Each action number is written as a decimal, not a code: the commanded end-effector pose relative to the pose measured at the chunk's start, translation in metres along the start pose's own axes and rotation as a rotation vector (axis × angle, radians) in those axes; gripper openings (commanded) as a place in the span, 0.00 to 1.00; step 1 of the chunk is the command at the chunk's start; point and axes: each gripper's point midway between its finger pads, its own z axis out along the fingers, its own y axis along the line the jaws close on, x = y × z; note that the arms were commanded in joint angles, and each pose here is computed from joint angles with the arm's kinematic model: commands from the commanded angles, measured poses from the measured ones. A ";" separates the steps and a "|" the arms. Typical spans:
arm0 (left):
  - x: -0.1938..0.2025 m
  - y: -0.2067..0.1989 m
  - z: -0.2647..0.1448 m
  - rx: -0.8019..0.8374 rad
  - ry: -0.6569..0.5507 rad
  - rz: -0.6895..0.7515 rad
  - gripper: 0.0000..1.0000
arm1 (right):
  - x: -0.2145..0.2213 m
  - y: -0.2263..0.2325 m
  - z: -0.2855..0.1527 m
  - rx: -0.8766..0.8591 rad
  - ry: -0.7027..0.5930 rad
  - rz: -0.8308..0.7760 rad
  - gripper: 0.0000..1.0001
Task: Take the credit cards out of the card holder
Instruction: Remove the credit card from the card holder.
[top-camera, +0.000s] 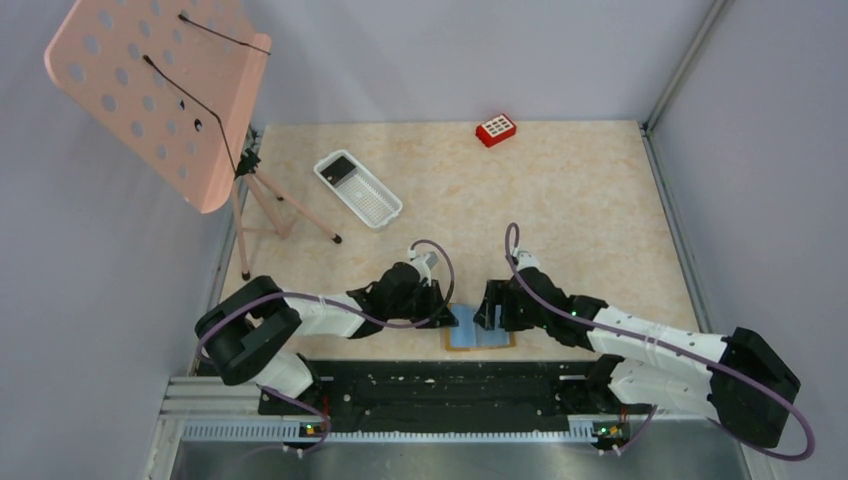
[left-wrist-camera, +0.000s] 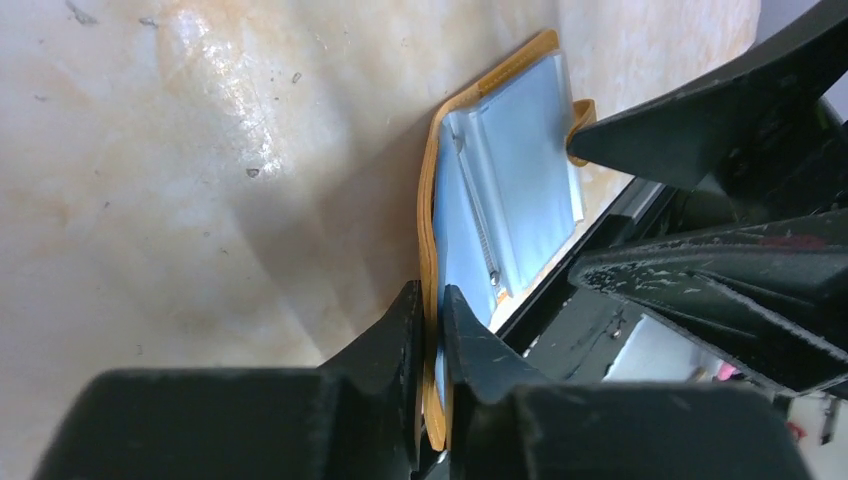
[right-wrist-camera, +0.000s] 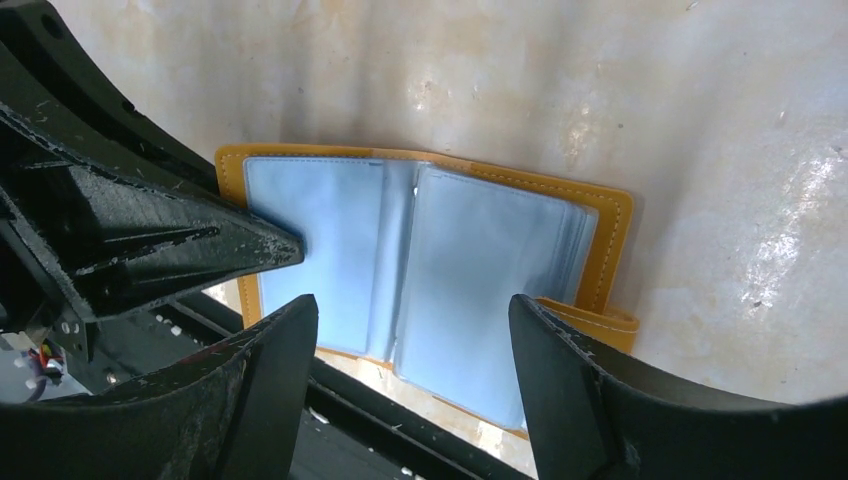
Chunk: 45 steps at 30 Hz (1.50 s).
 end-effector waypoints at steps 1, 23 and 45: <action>-0.013 -0.014 -0.006 0.029 -0.059 0.007 0.05 | -0.021 0.024 -0.010 -0.060 -0.050 -0.021 0.70; -0.014 -0.003 -0.020 -0.056 -0.123 -0.045 0.00 | -0.013 0.011 0.013 0.134 -0.048 -0.092 0.71; -0.013 0.002 -0.020 -0.072 -0.130 -0.049 0.00 | -0.002 0.032 0.020 -0.003 -0.009 -0.064 0.69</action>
